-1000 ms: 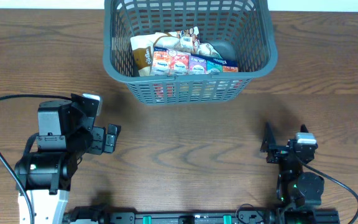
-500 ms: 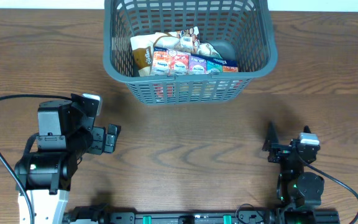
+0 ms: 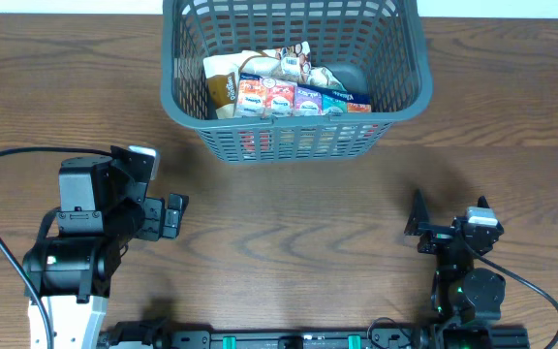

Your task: Pack container

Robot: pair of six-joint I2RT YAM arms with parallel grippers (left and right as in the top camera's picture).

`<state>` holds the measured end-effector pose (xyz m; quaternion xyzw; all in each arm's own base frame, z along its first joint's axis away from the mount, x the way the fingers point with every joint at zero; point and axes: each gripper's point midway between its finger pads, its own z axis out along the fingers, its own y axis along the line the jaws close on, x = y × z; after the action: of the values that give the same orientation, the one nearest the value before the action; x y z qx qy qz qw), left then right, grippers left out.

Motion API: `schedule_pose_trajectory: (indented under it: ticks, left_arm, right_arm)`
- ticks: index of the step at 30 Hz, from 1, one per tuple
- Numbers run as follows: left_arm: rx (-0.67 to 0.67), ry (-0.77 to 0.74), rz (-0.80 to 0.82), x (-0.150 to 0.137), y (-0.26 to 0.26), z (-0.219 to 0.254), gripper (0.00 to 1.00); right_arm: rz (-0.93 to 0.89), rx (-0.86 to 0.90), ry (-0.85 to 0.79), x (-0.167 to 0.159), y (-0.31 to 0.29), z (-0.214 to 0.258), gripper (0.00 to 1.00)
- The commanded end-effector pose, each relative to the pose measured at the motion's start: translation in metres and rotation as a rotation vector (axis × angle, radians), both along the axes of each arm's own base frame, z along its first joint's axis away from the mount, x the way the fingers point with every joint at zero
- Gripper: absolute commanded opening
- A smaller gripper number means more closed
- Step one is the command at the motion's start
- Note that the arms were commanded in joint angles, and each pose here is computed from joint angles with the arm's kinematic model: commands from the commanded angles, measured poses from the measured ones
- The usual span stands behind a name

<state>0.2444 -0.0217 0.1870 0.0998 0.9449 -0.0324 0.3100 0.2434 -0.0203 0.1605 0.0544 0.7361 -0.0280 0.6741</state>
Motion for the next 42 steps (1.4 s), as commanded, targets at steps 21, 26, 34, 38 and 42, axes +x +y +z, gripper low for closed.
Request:
schedule_pose_trajectory:
  ticks: [21, 26, 34, 38, 42]
  left_arm:
    - [-0.02, 0.015, -0.002, -0.012, -0.003, 0.0, 0.99]
    - [-0.052, -0.073, -0.028, -0.034, -0.01, 0.006, 0.99]
    - [-0.067, -0.298, -0.022, -0.05, -0.01, -0.013, 0.99]
    - [-0.064, -0.455, -0.027, -0.042, -0.01, -0.008, 0.99]
    - [-0.047, -0.628, -0.01, -0.025, -0.006, 0.01, 0.98]
  right_arm:
    - [0.004, 0.005, -0.002, 0.0, 0.001, -0.002, 0.99]
    - [0.004, 0.005, -0.002, 0.0, 0.001, -0.002, 0.99]
    - [0.004, 0.005, -0.002, 0.0, 0.001, -0.002, 0.99]
    - [0.004, 0.005, -0.002, 0.0, 0.001, -0.002, 0.99]
    - [0.004, 0.005, -0.002, 0.0, 0.001, -0.002, 0.99]
